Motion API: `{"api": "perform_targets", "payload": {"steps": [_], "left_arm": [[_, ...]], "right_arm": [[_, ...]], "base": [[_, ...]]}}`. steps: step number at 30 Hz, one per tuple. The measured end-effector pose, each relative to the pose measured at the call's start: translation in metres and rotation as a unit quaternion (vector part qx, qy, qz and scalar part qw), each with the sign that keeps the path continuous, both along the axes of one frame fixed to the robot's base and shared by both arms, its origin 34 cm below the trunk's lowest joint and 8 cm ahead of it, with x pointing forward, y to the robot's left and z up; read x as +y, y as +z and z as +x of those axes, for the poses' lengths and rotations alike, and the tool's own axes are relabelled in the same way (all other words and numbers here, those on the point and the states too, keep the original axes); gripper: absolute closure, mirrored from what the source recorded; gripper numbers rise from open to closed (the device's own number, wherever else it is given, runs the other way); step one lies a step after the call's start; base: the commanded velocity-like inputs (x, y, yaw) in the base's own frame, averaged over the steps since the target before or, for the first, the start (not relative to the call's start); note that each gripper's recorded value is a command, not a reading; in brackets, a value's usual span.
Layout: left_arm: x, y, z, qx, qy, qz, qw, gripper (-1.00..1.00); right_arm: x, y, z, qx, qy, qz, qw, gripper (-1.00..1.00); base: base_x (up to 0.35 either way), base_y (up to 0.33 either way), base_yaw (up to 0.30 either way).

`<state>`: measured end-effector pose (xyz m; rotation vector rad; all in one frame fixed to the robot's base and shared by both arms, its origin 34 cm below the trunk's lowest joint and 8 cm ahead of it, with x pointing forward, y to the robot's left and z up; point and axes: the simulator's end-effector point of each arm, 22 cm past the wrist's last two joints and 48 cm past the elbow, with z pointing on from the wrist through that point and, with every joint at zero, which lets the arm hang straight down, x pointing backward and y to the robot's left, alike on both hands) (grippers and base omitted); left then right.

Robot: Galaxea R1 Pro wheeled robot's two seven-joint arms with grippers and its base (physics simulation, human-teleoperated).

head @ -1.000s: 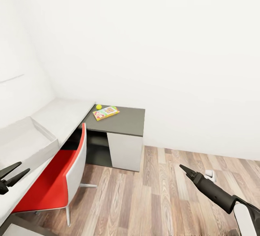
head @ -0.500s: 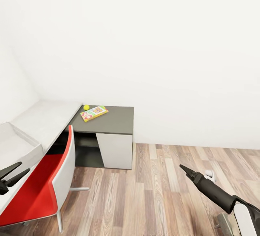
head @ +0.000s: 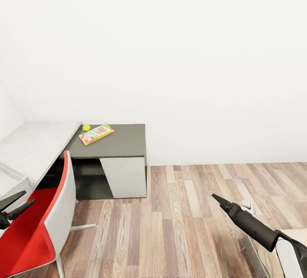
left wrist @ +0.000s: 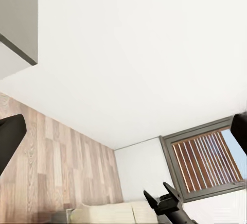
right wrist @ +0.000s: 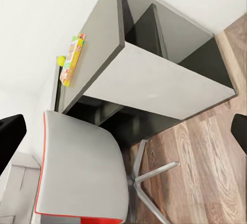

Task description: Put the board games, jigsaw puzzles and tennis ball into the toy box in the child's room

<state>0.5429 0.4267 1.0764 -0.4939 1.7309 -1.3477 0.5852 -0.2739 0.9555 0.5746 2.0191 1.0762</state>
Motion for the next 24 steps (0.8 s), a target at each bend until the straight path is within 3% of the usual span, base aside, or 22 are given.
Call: {"api": "perform_targets", "payload": {"steps": [24], "left_arm": [[-0.001,-0.011,0.002,0.012,0.000,-0.001,0.9999,-1.00]], "right_arm": [[0.000,-0.012,-0.001,0.013,-0.001,0.000,0.9999,-1.00]], "base": [[-0.171,0.000,-0.220]]}}
